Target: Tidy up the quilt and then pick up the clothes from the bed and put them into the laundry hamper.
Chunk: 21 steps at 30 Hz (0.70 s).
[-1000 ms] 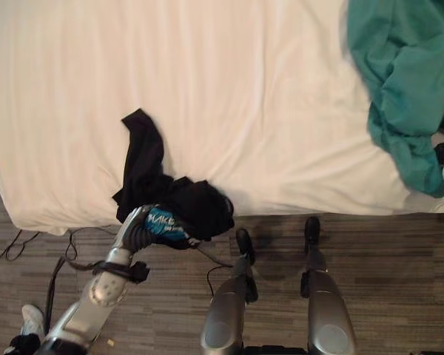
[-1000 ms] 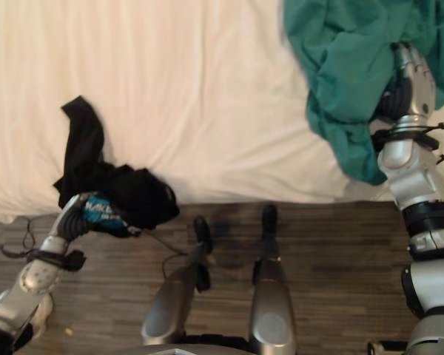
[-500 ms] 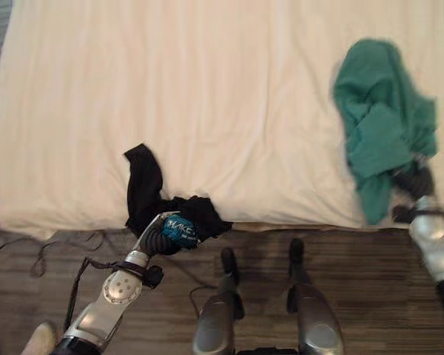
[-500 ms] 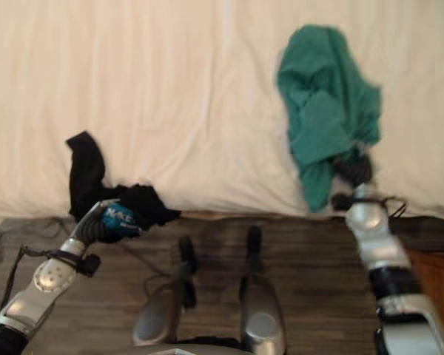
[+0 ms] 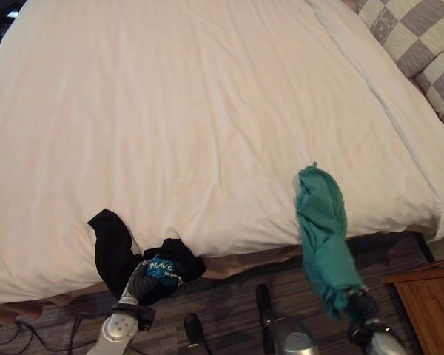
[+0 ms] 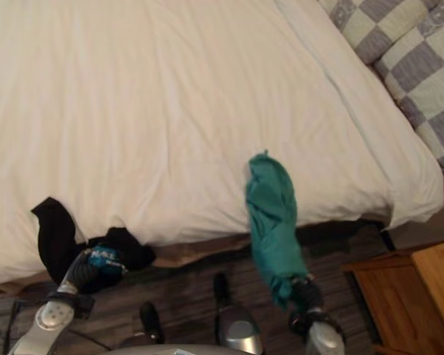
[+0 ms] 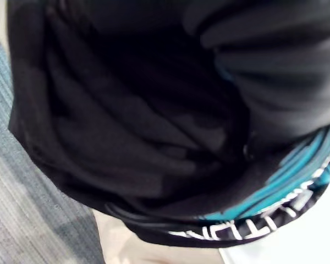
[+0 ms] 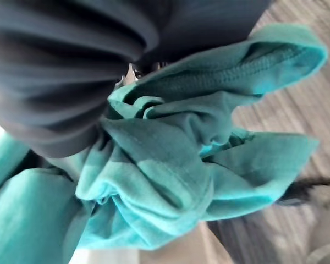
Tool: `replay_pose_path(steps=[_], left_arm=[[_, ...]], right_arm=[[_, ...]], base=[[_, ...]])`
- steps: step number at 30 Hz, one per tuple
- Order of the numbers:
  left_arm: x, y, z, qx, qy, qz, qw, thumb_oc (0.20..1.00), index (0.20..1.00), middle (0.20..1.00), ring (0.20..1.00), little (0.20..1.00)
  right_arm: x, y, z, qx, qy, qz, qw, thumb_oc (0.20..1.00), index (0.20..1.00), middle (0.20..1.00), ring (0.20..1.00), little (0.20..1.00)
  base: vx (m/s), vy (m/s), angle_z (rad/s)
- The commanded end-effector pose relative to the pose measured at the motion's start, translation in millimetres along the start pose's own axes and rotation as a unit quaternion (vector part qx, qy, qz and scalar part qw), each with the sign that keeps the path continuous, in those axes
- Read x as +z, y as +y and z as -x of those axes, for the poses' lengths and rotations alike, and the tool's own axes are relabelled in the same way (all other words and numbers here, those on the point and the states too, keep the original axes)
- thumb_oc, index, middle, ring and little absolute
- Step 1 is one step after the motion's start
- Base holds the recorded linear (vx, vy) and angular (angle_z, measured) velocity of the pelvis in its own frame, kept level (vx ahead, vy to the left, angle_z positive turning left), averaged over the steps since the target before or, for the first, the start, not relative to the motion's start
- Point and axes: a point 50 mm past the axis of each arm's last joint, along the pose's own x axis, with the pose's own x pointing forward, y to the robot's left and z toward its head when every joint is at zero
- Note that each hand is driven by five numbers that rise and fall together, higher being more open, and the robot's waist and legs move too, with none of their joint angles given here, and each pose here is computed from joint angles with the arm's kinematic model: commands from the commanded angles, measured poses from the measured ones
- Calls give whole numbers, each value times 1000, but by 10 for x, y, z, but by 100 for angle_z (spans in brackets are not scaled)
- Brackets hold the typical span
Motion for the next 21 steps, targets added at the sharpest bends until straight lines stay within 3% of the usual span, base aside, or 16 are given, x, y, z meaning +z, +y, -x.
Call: replay_pose_path(steps=[1,5,6,11,17,21], left_arm=[[95,15,-174,38,-14,43,998,200,200,200,200,200],[66,-99,-292,68,3,91,994,200,200,200,200,200],[45,-148,-308,85,11,138,987,200,200,200,200,200],[60,-126,-324,114,9,195,974,200,200,200,200,200],[-67,-85,-297,138,38,207,968,200,200,200,200,200],[-119,-151,-289,110,57,167,978,200,200,200,200,200]], right_arm=[[189,87,-193,10,-23,39,999,200,200,200,200,200],[569,389,-369,57,-82,135,986,200,200,200,200,200],[748,400,-388,63,-119,171,976,200,200,200,200,200],[966,310,-434,32,-152,199,968,200,200,200,200,200],[744,100,-376,-1,-110,201,973,200,200,200,200,200],[627,11,-327,-26,-91,188,978,200,200,200,200,200]], base=[[22,-11,101],[-35,-67,105],[-191,-39,75],[-147,103,173],[-3,215,221],[125,374,202]])
